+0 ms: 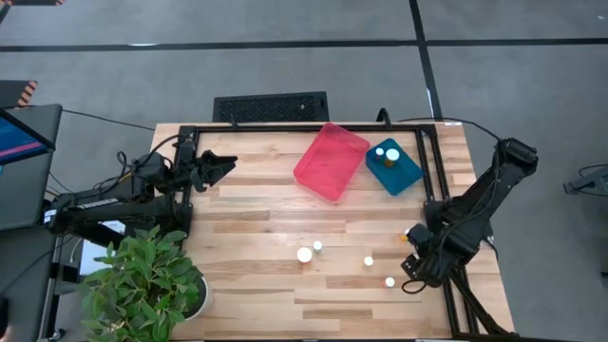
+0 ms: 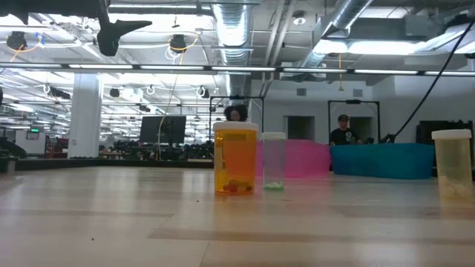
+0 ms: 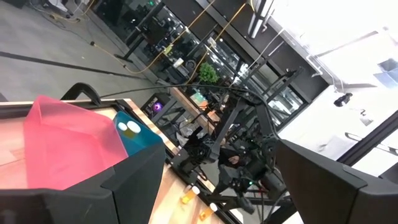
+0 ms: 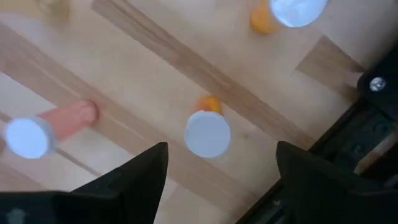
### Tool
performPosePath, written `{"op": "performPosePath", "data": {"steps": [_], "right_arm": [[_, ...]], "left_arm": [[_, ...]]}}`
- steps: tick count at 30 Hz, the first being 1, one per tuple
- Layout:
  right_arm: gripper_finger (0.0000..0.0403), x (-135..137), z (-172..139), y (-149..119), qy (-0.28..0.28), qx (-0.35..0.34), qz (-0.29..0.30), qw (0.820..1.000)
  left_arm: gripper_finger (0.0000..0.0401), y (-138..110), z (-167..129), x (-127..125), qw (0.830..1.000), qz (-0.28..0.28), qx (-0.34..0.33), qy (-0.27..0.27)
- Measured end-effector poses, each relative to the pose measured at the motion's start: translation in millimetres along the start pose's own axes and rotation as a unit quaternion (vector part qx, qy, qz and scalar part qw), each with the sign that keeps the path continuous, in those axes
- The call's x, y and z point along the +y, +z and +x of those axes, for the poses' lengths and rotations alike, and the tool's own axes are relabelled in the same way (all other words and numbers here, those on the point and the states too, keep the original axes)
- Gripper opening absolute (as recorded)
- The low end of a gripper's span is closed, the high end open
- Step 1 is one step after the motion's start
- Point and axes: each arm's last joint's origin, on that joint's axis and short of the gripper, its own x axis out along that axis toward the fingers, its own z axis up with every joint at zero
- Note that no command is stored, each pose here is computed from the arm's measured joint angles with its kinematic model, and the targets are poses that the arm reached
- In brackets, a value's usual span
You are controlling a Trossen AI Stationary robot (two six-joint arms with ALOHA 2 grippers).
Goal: Pick and place medicine bottles into bin by pill shape (circle, oval)
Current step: Put the small orange capsule bottle into the blue bin
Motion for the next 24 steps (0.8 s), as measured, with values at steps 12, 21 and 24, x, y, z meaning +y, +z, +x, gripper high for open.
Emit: {"op": "performPosePath", "data": {"steps": [12,21,24], "right_arm": [[0.0306,-1,16,3,0.0,0.0,0.001,1.0],[0.0274,3,19,14,0.009,0.004,-0.029,1.0],[0.0252,3,19,17,0.008,0.007,-0.031,0.999]], "left_arm": [[0.03,0,0,0,1.0,-0.004,-0.008,0.008],[0.03,1,0,1,1.0,-0.007,-0.01,0.01],[0.03,1,0,1,1.0,-0.007,-0.01,0.01]]}}
